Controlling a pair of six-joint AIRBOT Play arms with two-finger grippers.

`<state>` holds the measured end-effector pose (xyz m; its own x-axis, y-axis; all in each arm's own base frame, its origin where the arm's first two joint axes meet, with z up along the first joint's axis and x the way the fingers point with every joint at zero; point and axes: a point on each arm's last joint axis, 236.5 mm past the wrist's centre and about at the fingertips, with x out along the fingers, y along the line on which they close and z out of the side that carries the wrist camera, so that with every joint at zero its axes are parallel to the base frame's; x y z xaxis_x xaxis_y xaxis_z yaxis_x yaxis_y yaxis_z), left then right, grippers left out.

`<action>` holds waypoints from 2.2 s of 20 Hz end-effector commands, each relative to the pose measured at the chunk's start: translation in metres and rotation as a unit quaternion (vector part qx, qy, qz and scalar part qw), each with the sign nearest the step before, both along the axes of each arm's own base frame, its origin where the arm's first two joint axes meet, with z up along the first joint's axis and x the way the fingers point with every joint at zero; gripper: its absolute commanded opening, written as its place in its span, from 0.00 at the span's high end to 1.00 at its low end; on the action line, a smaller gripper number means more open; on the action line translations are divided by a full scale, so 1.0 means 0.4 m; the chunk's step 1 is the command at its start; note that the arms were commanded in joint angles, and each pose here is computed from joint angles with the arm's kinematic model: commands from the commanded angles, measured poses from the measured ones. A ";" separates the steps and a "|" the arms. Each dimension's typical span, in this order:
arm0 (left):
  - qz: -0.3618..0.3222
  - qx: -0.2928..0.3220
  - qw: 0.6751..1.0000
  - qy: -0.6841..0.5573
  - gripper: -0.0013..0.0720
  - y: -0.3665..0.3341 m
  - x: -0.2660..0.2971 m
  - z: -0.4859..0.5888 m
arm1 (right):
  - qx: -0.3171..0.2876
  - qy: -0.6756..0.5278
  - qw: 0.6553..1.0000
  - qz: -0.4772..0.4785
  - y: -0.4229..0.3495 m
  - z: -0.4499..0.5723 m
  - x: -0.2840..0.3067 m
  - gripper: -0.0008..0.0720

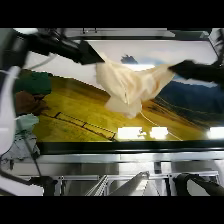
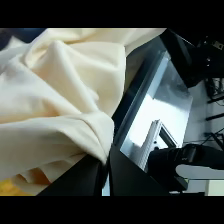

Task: Fold the shirts.

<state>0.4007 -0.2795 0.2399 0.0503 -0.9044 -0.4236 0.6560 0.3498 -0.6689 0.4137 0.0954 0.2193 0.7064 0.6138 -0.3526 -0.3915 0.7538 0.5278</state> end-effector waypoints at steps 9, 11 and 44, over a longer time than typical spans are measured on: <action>0.179 0.073 0.964 -0.181 0.95 0.165 -0.232 0.106 | -0.003 -0.086 0.995 0.045 0.077 0.253 -0.122 0.97; 0.196 0.092 0.969 -0.121 0.95 0.160 -0.166 -0.048 | 0.011 0.005 0.996 0.090 0.136 0.088 -0.047 0.97; 0.125 0.163 0.930 0.305 0.97 0.360 0.008 -0.853 | 0.022 0.405 0.910 0.087 0.309 -0.808 -0.166 0.57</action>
<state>0.4105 -0.1192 -0.1131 -0.0272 -0.6814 -0.7314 0.0244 0.7310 -0.6820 0.3476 0.2072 -0.1054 0.1152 0.6971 -0.7076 0.0296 0.7097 0.7039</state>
